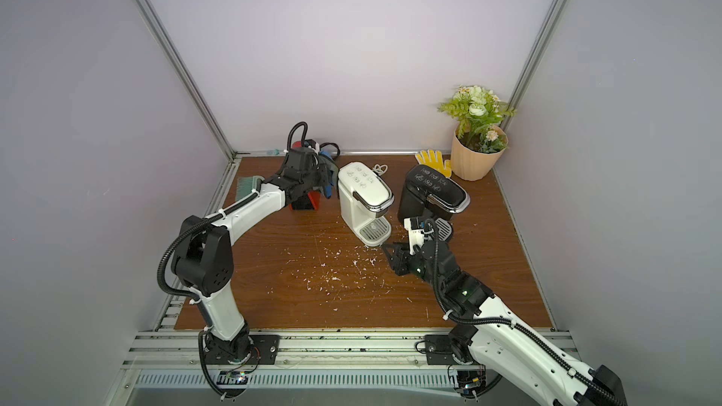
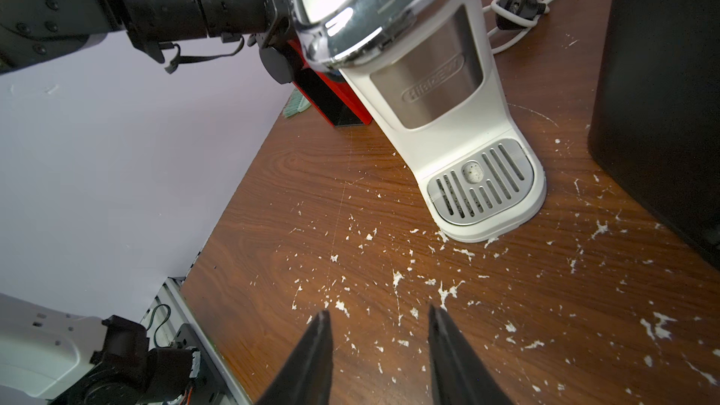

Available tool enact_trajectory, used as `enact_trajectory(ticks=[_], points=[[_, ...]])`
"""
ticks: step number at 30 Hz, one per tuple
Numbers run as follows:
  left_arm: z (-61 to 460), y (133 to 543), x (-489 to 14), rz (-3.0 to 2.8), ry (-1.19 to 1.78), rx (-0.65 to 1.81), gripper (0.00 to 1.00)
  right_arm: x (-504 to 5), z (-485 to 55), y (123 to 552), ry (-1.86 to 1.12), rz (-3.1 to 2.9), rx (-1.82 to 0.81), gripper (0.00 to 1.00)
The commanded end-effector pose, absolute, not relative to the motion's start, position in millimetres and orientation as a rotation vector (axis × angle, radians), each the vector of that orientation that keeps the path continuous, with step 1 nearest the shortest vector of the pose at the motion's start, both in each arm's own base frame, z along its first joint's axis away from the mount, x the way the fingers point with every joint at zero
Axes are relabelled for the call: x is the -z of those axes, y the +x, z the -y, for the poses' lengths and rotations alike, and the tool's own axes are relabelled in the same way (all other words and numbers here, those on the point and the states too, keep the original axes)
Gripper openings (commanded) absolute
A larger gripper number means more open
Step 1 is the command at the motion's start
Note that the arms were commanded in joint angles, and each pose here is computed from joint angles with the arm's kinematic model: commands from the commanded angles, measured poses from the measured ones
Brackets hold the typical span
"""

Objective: Wipe the surface of a coffee machine
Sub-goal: Wipe the dirt from the surface of the coffee machine.

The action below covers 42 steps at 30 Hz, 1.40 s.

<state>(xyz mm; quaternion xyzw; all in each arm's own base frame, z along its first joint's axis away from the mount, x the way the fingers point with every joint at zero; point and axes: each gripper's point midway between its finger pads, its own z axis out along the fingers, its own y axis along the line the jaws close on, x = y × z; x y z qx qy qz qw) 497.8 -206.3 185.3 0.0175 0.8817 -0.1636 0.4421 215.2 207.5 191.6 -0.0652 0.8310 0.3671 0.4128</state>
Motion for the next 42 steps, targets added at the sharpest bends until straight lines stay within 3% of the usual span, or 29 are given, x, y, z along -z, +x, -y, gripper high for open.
enact_trajectory(ticks=[1, 5, 10, 25, 42], points=[[232.7, 495.8, -190.5, -2.136, 0.166, 0.521, 0.01, -200.8, -206.9, 219.2, -0.155, -2.057, -0.92, 0.44], [258.0, 498.8, -191.2, -2.107, 0.301, 0.581, 0.01, -203.2, -205.3, 219.4, -0.147, -2.051, -0.917, 0.44], [282.3, 501.7, -153.8, -2.19, 0.399, 0.643, 0.01, -202.9, -202.1, 218.0, -0.136, -2.049, -0.913, 0.44], [287.1, 439.5, -41.9, -2.408, 0.423, 0.69, 0.01, -202.6, -203.7, 221.2, -0.142, -2.051, -0.902, 0.44], [297.3, 475.4, -181.4, -2.224, 0.35, 0.674, 0.01, -202.0, -204.5, 222.9, -0.143, -2.059, -0.892, 0.44]])
